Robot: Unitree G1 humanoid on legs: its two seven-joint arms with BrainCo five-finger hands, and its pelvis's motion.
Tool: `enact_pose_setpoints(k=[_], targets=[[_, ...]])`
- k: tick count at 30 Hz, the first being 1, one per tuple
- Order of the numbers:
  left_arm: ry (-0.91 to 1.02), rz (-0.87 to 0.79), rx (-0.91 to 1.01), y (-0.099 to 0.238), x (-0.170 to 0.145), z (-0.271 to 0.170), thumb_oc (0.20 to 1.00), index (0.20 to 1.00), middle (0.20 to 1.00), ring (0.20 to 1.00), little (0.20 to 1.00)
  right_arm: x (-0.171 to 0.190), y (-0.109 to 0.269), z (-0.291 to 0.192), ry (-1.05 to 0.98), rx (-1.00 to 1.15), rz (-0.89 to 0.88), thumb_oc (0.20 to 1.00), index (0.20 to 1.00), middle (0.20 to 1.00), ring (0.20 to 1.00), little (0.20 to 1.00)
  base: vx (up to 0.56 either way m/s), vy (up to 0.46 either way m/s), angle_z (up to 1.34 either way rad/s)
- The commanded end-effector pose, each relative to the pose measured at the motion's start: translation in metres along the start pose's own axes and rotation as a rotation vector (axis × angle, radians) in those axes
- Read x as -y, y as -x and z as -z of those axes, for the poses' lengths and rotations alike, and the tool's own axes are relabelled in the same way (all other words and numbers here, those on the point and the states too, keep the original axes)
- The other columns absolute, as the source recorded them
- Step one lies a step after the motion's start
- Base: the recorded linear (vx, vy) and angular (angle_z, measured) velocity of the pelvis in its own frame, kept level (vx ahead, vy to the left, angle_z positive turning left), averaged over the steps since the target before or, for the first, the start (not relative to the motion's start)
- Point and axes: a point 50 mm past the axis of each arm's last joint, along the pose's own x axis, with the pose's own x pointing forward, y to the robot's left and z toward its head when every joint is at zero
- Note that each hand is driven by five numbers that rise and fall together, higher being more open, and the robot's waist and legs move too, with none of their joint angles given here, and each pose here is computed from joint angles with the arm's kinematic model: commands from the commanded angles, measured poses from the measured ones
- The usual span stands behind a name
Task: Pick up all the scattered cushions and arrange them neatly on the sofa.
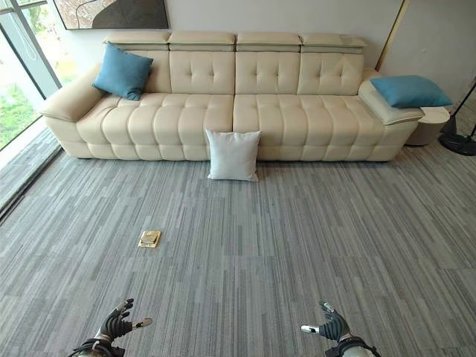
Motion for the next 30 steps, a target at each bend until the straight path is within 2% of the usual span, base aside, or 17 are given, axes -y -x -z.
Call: enact_pose_setpoints(k=[1,13,23,30], targets=[[0.037,-0.061,0.039,-0.006,-0.018,-0.011,1.000,1.000,1.000,1.000,1.000,0.010,-0.004,-0.009,-0.035,0.036,0.036,1.000,1.000,1.000,1.000,1.000,0.00,0.000,0.00],[0.079,-0.072,0.080,-0.006,-0.021,-0.020,1.000,1.000,1.000,1.000,1.000,0.010,-0.007,-0.017,-0.037,0.053,0.040,1.000,1.000,1.000,1.000,1.000,0.05,0.026,-0.01],[0.151,-0.118,0.169,-0.007,-0.032,-0.040,1.000,1.000,1.000,1.000,1.000,0.001,-0.019,-0.060,-0.046,0.179,0.018,1.000,1.000,1.000,1.000,1.000,0.08,0.121,-0.15],[0.137,-0.117,0.146,-0.008,-0.031,-0.036,1.000,1.000,1.000,1.000,1.000,-0.006,-0.020,-0.080,-0.007,0.253,-0.021,1.000,1.000,1.000,1.000,1.000,0.13,0.073,-0.26]])
